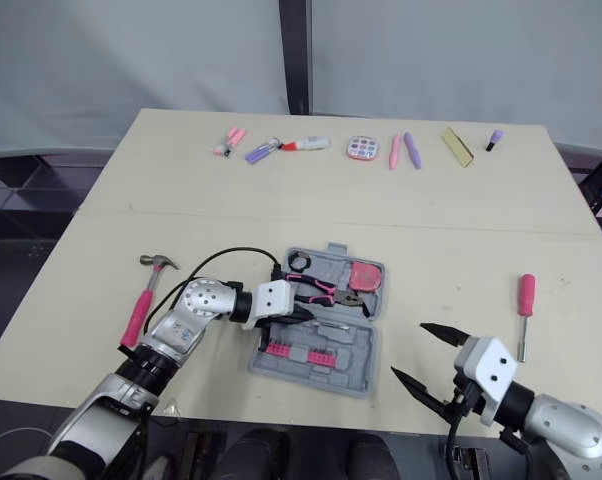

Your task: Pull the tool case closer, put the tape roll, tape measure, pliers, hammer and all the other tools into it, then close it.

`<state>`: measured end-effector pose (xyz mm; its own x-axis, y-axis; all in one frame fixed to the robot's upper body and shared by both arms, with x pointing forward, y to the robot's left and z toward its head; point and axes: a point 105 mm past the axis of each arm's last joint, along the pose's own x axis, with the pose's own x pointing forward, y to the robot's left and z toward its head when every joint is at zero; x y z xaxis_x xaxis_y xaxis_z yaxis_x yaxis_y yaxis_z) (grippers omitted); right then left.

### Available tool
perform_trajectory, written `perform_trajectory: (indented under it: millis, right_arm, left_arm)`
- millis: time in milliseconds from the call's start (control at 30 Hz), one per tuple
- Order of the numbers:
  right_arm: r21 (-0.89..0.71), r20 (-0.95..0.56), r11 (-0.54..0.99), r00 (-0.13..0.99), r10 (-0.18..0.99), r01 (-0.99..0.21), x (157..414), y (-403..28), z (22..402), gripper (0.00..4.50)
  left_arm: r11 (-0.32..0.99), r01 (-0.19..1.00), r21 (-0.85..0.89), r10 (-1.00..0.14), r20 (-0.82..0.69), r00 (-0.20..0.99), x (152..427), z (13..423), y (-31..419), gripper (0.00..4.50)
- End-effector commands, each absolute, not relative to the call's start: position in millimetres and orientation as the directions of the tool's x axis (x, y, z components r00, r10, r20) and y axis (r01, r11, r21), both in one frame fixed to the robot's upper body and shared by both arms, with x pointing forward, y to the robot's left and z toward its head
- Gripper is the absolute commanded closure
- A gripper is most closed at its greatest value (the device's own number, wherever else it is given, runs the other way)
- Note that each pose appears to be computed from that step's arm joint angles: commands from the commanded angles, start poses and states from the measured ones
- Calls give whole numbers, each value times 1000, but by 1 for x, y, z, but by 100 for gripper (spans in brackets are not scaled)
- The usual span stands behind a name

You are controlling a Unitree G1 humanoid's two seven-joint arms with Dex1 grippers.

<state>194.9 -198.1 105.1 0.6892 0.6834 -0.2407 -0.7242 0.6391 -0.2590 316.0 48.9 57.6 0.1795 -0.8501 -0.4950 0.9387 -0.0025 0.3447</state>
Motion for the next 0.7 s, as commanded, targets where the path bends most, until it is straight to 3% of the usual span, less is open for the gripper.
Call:
perform_trajectory:
  millis: [33,700]
  right_arm:
    - [-293,-203,640,700,685,-711,195,-197,118,0]
    - [-300,-207,635,698,685,-712,197,-199,119,0]
  left_arm:
    - [-50,967,250,-784,-609,117,300,17,59,445]
    - [-44,974,224,-726,-677,123,291,-16,74,445]
